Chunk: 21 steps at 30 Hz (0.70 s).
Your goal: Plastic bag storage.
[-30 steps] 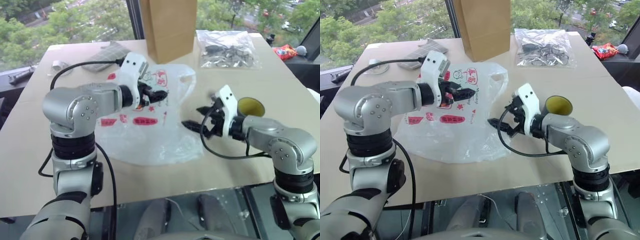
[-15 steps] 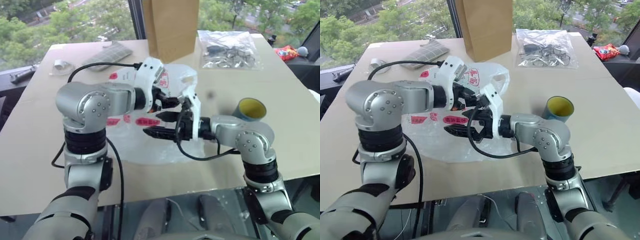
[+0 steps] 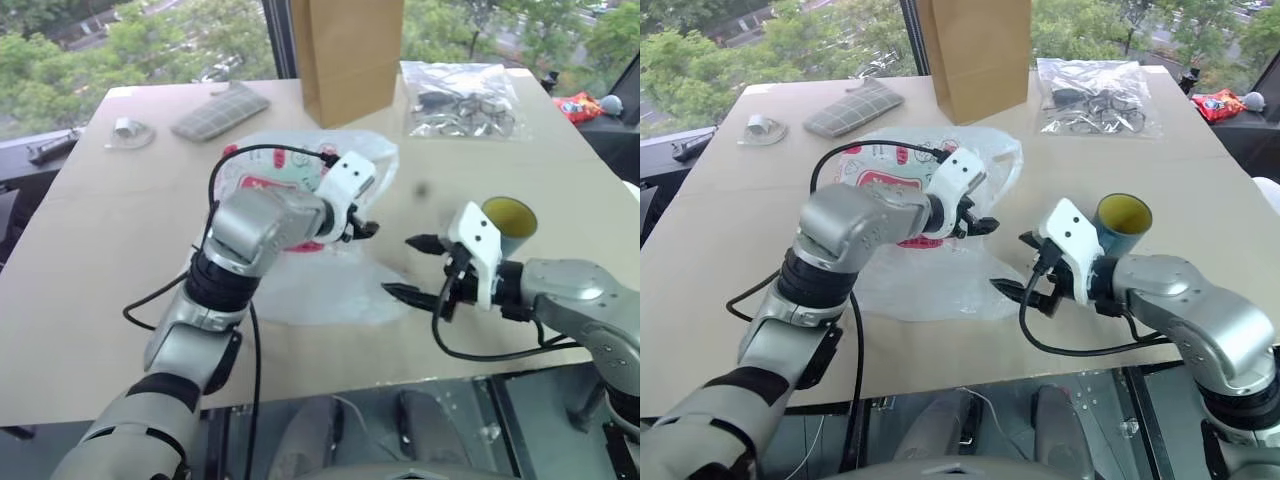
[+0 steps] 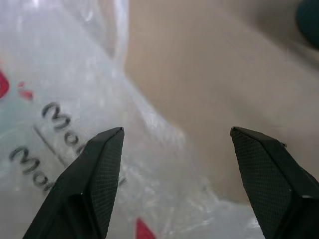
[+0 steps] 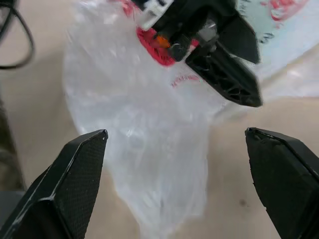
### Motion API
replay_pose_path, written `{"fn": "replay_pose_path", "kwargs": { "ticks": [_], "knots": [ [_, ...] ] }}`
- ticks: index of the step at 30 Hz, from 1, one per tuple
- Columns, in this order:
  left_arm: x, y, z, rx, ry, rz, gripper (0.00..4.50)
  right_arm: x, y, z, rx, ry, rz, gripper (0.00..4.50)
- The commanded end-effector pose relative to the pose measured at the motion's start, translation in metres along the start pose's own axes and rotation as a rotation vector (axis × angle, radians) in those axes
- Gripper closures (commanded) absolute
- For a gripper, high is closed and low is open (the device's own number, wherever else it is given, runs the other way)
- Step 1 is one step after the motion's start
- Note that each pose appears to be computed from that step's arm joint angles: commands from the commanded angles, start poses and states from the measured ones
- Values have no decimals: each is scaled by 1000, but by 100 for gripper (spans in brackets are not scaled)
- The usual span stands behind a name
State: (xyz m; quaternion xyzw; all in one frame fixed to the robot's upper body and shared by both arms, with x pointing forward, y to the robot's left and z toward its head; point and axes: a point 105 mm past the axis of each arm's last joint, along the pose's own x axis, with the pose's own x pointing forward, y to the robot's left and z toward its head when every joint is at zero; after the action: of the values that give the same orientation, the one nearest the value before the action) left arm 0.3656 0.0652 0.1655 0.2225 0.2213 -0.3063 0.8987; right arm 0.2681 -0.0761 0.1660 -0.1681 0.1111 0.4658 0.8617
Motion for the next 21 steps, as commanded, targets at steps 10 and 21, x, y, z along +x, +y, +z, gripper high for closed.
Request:
{"fn": "replay_pose_path", "kwargs": {
  "ticks": [10,21],
  "knots": [
    [-19,70,-55,125,-79,121,100,82,29,4,-92,-91,251,0],
    [26,131,-58,262,-101,334,100,115,67,44,158,-264,514,0]
  ]
}}
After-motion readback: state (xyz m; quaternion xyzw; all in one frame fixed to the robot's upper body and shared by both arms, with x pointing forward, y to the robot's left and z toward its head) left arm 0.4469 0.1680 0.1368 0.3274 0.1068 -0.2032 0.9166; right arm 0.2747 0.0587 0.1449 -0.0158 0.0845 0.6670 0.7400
